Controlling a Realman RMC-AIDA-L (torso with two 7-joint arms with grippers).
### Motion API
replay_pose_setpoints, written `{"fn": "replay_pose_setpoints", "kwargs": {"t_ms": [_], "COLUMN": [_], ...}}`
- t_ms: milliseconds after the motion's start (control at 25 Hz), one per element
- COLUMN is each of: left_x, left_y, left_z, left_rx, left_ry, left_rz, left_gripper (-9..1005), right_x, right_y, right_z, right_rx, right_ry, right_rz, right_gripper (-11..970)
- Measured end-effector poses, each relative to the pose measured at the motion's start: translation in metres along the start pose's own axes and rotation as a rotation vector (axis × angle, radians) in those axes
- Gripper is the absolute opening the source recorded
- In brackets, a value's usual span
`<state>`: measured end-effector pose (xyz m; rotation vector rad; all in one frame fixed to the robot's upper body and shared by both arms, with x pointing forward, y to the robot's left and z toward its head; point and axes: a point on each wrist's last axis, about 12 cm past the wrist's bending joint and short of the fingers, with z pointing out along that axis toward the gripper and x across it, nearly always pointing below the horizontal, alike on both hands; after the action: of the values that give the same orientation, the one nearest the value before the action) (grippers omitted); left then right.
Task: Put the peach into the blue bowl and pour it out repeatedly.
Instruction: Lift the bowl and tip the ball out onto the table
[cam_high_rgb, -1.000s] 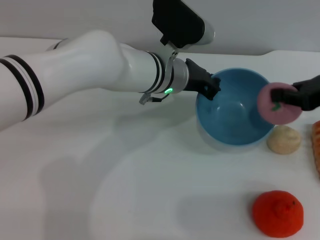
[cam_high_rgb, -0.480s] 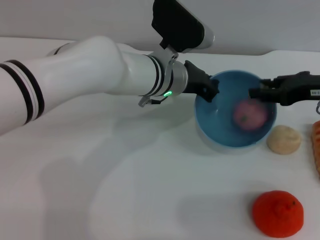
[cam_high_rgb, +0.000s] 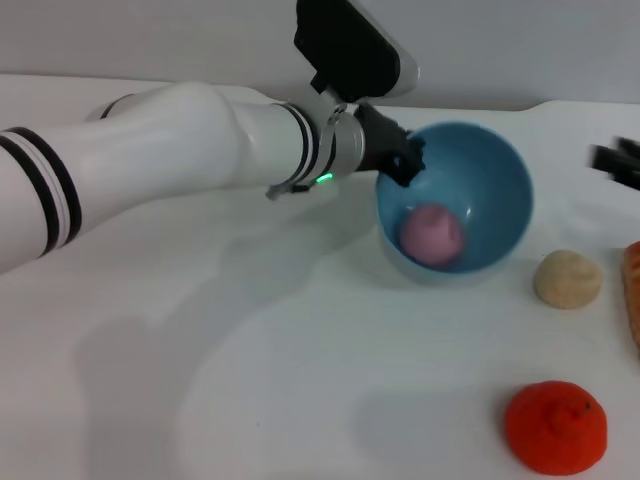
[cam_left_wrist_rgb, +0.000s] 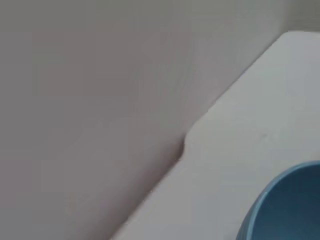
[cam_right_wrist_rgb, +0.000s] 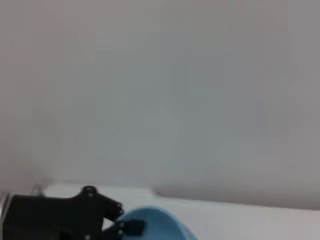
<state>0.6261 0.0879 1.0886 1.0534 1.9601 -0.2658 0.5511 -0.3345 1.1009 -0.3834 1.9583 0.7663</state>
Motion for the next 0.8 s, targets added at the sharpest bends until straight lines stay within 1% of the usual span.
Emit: {"fn": "replay_pose_setpoints", "kwargs": {"t_ms": [40, 120, 160, 200, 320, 400, 480, 600, 680, 720, 760, 800], "left_x": [-0.002, -0.009, -0.012, -0.015, -0.025, -0.033, -0.040, -0.048, -0.051, -0.050, -0.049, -0.049], "left_y": [0.002, 0.004, 0.004, 0.004, 0.001, -0.007, -0.018, -0.035, -0.046, -0.053, -0.066, -0.066], "left_z": [0.000, -0.001, -0.001, -0.001, -0.001, -0.002, -0.002, -0.005, -0.008, -0.009, -0.012, -0.012], "left_rx": [-0.017, -0.053, -0.065, -0.078, -0.109, -0.122, -0.127, -0.122, -0.127, -0.134, -0.153, -0.153], "left_ry": [-0.011, -0.040, -0.052, -0.065, -0.111, -0.157, -0.204, -0.273, -0.320, -0.345, -0.390, -0.390], "left_rz": [0.044, 0.119, 0.147, 0.173, 0.262, 0.341, 0.420, 0.524, 0.609, 0.670, 0.802, 0.802], "left_gripper": [-1, -1, -1, -1, -1, -1, 0, 0, 0, 0, 0, 0], "right_x": [0.009, 0.030, 0.054, 0.054, 0.089, 0.108, 0.120, 0.131, 0.136, 0.138, 0.139, 0.139], "right_y": [-0.003, -0.003, -0.001, -0.001, -0.001, -0.002, -0.001, -0.001, 0.000, 0.001, 0.001, 0.001], "right_z": [-0.011, -0.033, -0.051, -0.051, -0.071, -0.083, -0.093, -0.102, -0.104, -0.104, -0.104, -0.104], "right_rx": [0.012, 0.017, 0.034, 0.034, 0.118, 0.181, 0.232, 0.284, 0.301, 0.304, 0.306, 0.307], "right_ry": [-0.035, -0.118, -0.215, -0.215, -0.298, -0.322, -0.337, -0.359, -0.366, -0.366, -0.365, -0.365], "right_rz": [0.033, 0.088, 0.129, 0.129, 0.195, 0.217, 0.223, 0.225, 0.233, 0.233, 0.232, 0.229], "right_gripper": [454, 453, 453, 453, 454, 454, 454, 453, 453, 453, 453, 453]}}
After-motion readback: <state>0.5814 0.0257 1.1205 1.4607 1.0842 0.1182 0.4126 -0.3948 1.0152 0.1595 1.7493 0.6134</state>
